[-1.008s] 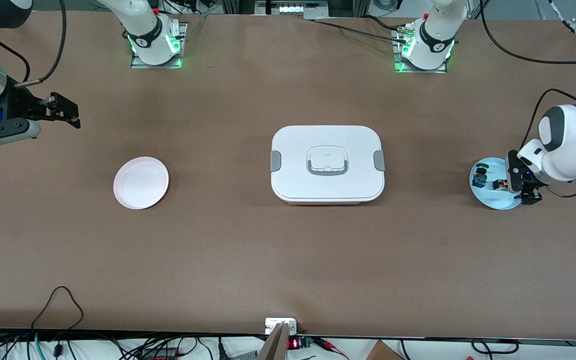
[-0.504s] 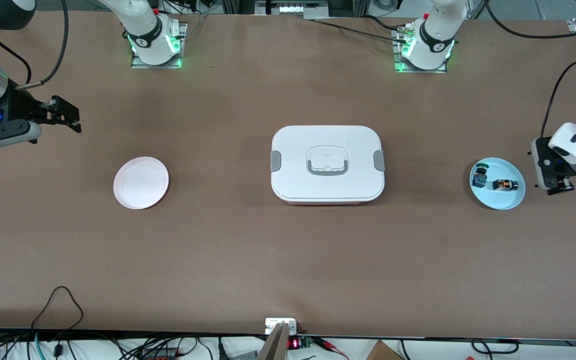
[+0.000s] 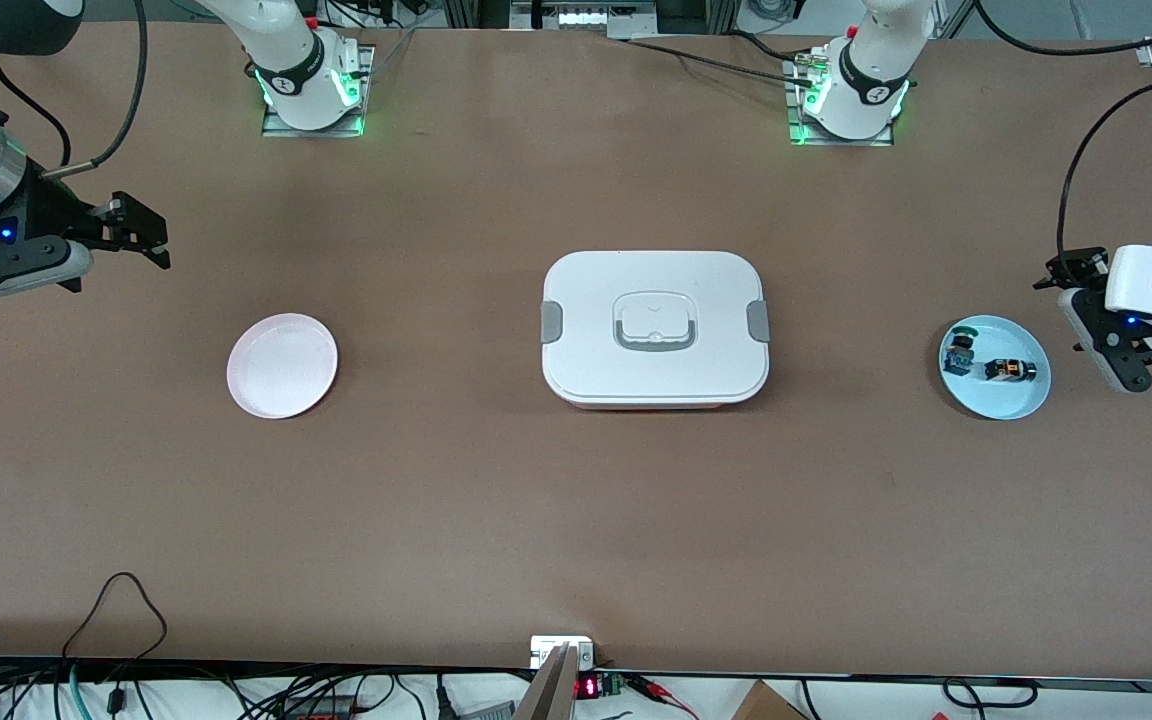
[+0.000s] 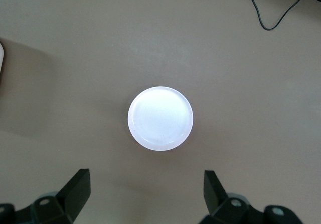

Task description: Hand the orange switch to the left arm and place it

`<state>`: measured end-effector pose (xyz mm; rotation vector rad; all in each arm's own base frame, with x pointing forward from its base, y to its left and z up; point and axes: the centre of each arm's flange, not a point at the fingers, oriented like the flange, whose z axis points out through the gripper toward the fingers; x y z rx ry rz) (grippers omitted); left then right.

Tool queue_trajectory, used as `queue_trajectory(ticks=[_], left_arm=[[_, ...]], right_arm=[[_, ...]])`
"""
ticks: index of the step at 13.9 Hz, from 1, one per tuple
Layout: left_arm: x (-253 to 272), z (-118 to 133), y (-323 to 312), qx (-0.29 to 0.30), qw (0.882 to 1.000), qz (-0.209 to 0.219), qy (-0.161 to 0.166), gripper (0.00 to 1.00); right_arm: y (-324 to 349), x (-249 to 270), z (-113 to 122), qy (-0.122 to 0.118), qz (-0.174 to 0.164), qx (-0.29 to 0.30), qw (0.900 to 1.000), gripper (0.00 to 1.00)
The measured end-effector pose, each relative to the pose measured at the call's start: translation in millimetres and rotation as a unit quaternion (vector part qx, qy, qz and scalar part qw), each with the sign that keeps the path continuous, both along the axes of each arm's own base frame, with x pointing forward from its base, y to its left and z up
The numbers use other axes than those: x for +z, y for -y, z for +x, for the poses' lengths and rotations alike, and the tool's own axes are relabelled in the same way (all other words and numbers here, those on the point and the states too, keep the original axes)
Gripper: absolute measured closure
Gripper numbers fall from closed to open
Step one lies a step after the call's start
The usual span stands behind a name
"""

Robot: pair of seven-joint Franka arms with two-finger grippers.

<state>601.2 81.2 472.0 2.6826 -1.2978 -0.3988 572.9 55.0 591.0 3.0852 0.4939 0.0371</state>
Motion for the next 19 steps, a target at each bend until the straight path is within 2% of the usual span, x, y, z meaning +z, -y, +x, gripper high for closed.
queue_trajectory(ticks=[3,6,7,10,12,14,17,19], left_arm=[[49,1,24,0.088,0.996,0.028,0.005,0.00],[84,-1,52,0.177,0.982,0.062,0.031,0.00],[96,-5,65,0.226,0.970,0.080,0.044,0.00],[123,-10,104,0.363,0.919,0.119,0.096,0.00],[124,-9,105,0.405,0.901,0.102,0.113,0.00],[119,-16,89,0.421,0.896,0.089,0.108,0.00],[116,-32,81,0.386,0.910,0.073,0.132,0.00],[115,-45,83,0.381,0.912,0.072,0.134,0.00]], right_arm=[[-1,2,1,0.007,0.001,0.001,1.000,0.00],[-2,2,2,0.011,0.001,0.001,1.000,0.00],[-2,3,2,0.012,0.001,0.002,1.000,0.00],[-2,3,2,0.012,0.001,0.002,1.000,0.00],[-2,3,2,0.012,0.001,0.002,1.000,0.00],[-2,3,2,0.012,0.001,0.002,1.000,0.00],[-2,3,2,0.013,0.001,0.002,1.000,0.00],[-2,3,2,0.013,0.001,0.002,1.000,0.00]])
